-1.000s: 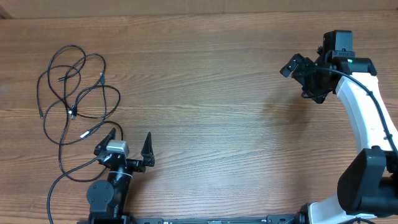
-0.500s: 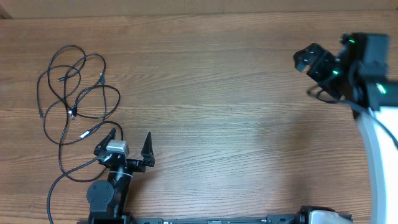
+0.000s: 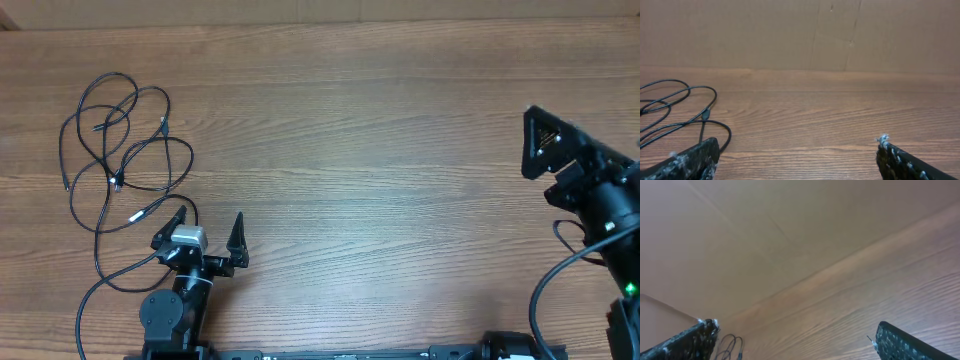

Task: Untangle cables

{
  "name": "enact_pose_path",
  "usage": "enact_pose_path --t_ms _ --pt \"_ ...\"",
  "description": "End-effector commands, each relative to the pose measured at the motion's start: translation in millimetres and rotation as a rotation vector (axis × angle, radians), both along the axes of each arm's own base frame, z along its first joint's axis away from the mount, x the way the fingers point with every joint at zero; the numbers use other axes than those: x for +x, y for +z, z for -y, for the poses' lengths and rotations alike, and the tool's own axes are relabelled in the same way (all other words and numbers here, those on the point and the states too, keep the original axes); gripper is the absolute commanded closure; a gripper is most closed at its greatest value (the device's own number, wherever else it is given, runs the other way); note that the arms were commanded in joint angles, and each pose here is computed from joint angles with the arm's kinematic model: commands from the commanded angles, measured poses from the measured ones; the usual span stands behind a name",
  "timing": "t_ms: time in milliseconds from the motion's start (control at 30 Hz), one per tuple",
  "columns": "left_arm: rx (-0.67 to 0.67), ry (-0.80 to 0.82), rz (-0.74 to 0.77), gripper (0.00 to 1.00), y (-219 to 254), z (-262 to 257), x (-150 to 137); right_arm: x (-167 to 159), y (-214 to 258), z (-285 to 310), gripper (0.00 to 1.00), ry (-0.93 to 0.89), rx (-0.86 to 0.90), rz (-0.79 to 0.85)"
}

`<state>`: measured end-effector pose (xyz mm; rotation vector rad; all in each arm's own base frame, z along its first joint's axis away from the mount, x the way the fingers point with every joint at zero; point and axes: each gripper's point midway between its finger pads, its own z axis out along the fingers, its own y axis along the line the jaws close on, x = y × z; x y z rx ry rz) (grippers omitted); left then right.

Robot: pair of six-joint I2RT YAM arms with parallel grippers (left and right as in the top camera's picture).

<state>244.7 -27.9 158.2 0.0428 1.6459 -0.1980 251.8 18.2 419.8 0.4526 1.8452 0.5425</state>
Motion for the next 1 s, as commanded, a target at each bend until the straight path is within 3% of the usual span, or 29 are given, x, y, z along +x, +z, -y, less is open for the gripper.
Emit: enact_pose_path --t_ms 0,133,533,767,967 --pt "0.031 0.018 0.009 0.01 0 -4 0 0 -8 2 0.00 -0.008 -0.002 -0.039" --pt "0.031 0.018 0.009 0.00 0 -4 0 -7 -48 1 0.00 -0.008 0.009 -0.193" --pt "0.031 0.018 0.009 0.00 0 -4 0 -52 -145 -2 0.00 -0.007 0.017 -0.295" --pt "0.031 0.018 0.009 0.00 0 -4 0 -62 -194 -3 0.00 -0.007 0.013 -0.239" --pt "0.031 0.018 0.009 0.00 0 -4 0 -55 -207 -3 0.00 -0.008 0.004 -0.119"
